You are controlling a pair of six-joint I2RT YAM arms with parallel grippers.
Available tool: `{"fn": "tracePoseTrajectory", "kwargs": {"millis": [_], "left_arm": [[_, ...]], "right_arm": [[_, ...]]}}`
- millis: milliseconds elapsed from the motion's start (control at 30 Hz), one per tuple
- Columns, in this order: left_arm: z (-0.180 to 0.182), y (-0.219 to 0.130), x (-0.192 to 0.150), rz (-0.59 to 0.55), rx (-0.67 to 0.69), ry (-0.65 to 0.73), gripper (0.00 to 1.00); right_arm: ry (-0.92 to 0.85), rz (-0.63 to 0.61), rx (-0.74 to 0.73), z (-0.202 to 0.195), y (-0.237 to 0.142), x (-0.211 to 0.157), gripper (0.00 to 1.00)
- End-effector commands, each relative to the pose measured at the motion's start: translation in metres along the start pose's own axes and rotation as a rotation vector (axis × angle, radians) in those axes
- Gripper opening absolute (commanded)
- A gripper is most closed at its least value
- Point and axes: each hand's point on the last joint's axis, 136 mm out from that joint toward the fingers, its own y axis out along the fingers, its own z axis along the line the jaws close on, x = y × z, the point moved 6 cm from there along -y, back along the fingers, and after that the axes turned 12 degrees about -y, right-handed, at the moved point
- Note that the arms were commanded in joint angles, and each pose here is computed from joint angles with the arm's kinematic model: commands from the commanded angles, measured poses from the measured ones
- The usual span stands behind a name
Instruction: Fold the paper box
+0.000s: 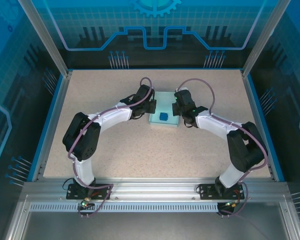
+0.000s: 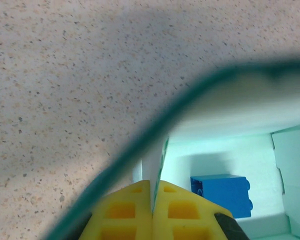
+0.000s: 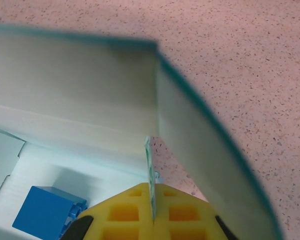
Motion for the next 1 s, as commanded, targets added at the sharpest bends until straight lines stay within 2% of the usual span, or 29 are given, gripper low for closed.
{"fn": "tracePoseTrajectory", "kwargs": {"millis": [0,567,967], "left_arm": [[-0.012,-0.002,0.022,-0.114,-0.037,-0.051,0.00],[0.012,0.000,0.000,-0.145,0.026,-0.092,0.00],[0.024,-0.006,-0.021,-0.203,0.045,-0.072,0.00]], "right_arm": [[0.072,-0.030,-0.047,0.006,0.005,0.011,0.01],[0.174,-0.060,-0.176,0.021,0.012,-0.002,0.03],[0.249,-0.184,-0.115,0.029,0.002,-0.014,0.03]]}}
